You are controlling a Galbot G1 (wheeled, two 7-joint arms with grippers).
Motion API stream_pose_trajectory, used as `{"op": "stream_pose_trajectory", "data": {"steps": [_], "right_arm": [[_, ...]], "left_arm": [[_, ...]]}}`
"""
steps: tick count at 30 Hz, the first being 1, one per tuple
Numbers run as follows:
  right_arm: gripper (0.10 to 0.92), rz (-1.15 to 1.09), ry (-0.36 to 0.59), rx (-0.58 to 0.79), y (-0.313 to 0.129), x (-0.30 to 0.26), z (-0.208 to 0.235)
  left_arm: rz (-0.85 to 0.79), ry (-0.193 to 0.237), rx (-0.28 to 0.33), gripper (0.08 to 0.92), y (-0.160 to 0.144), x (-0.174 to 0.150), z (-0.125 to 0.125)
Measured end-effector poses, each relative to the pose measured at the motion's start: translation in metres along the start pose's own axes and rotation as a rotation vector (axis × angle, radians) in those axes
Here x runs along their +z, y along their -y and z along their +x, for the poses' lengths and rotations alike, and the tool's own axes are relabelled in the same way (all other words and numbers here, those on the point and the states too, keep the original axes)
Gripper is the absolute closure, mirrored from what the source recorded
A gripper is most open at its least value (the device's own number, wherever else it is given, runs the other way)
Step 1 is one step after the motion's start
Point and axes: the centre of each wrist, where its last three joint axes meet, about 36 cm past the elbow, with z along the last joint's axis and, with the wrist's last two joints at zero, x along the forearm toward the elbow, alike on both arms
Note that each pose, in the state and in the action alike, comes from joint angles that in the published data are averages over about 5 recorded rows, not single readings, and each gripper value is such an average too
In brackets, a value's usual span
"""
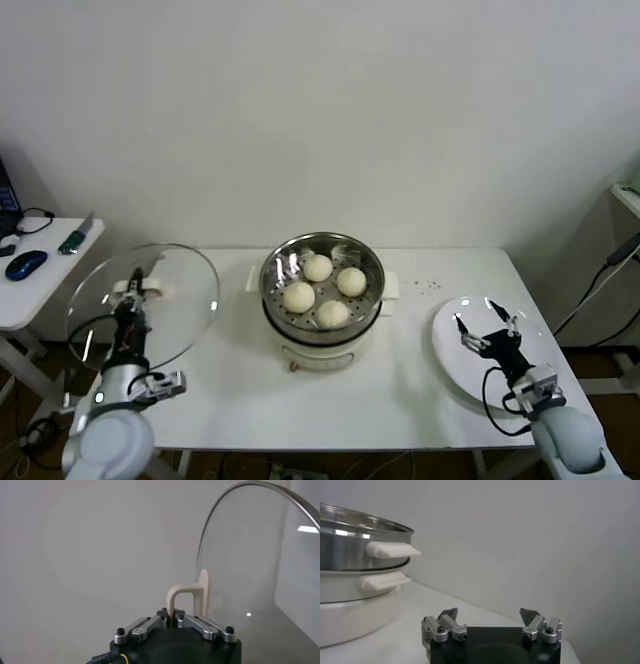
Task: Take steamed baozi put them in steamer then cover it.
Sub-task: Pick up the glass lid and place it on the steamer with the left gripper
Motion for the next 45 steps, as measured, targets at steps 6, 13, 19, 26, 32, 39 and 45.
{"op": "stream_pose_trajectory", "data": {"steps": [6, 13, 19, 26, 32, 39, 45], "right_arm": [[0.2, 0.0, 0.007, 0.0, -0.003, -0.001, -0.007], [0.2, -0.003, 0.017, -0.003, -0.009, -0.004, -0.017], [0.2, -0.005, 0.024, -0.006, -0.012, -0.005, -0.024], [0.2, -0.002, 0.021, 0.005, -0.008, -0.002, -0.023], [0.2, 0.001, 0.017, 0.016, -0.002, 0.003, -0.02], [0.2, 0.0, 0.015, 0.026, 0.002, 0.007, -0.015], [0.2, 0.0, 0.01, 0.035, 0.007, 0.012, -0.01]], "left_arm": [[0.046, 0.031, -0.016, 0.845, -0.021, -0.027, 0.007], [0.093, 0.083, 0.017, 0.845, -0.034, -0.071, 0.013], [0.119, 0.116, 0.04, 0.845, -0.042, -0.114, 0.008], [0.141, 0.158, 0.06, 0.845, -0.046, -0.164, 0.001], [0.148, 0.189, 0.072, 0.845, -0.046, -0.201, -0.004], [0.132, 0.228, 0.089, 0.845, -0.043, -0.236, -0.012], [0.114, 0.252, 0.096, 0.845, -0.038, -0.26, -0.017]]}}
